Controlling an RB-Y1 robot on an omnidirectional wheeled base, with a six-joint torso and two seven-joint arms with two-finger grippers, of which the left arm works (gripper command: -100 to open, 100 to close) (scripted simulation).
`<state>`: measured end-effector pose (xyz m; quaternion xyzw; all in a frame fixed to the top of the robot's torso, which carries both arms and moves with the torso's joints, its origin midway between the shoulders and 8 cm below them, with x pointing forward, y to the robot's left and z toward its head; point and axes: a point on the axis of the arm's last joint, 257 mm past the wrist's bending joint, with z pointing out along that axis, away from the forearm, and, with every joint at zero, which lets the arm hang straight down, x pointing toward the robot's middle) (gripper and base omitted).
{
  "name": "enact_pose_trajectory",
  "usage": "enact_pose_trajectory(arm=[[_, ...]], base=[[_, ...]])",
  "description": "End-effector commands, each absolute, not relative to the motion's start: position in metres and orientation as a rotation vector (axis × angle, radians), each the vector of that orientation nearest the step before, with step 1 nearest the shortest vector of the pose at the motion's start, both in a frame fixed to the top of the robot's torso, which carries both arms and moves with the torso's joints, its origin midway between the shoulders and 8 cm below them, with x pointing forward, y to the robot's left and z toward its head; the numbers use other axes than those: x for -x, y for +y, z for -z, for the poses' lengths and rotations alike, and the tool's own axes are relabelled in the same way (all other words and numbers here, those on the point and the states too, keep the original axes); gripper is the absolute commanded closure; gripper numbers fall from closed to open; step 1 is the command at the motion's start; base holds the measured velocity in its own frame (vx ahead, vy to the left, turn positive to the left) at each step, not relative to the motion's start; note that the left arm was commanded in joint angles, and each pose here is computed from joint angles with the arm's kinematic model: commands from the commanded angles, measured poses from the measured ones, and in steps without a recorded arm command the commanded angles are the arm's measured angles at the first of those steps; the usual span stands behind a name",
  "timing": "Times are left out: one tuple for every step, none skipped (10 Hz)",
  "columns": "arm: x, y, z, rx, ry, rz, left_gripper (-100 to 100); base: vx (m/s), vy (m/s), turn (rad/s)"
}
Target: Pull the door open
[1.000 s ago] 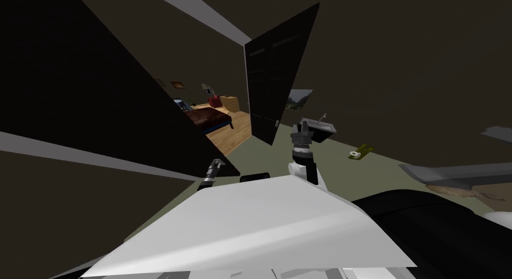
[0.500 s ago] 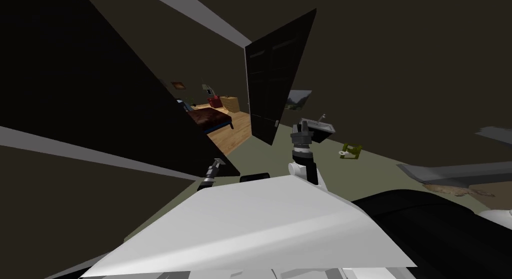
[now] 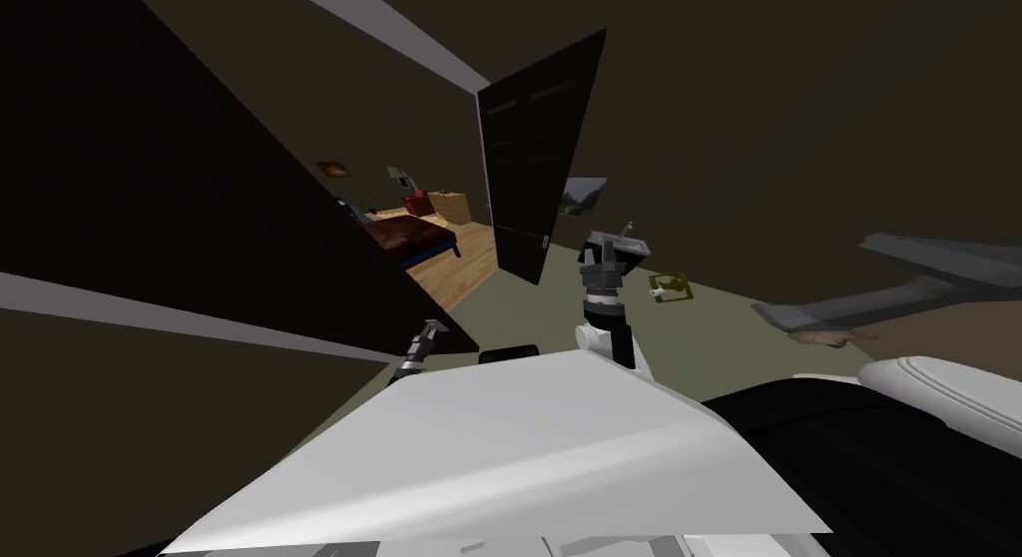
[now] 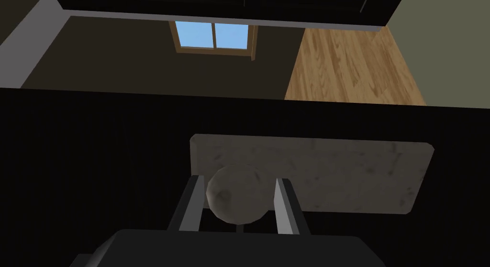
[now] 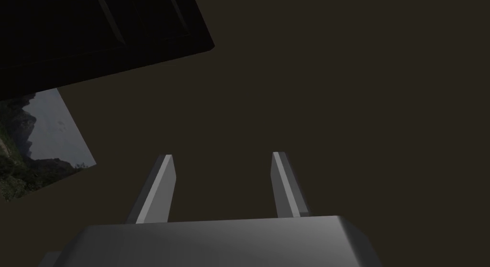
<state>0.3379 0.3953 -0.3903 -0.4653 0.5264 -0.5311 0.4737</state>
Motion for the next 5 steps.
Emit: enact_pose_trajectory(arm=[[-0.323,0.397,0.392,1.136,1.304,1.308,100],[-0.315,0.398,0.392,1.131,1.314,1.317,100],[-0.308,0.399,0.392,1.127,1.323,1.325,100],[-0.303,0.4,0.392,1.124,1.331,1.331,100],[-0.307,0.396,0.394,1.128,1.33,1.33,100]], base=[[-0.18,0.076,-0.16],[-0.189,0.118,-0.178],[-0.19,0.093,-0.172],[-0.205,0.084,-0.15],[-0.096,0.036,-0.038]])
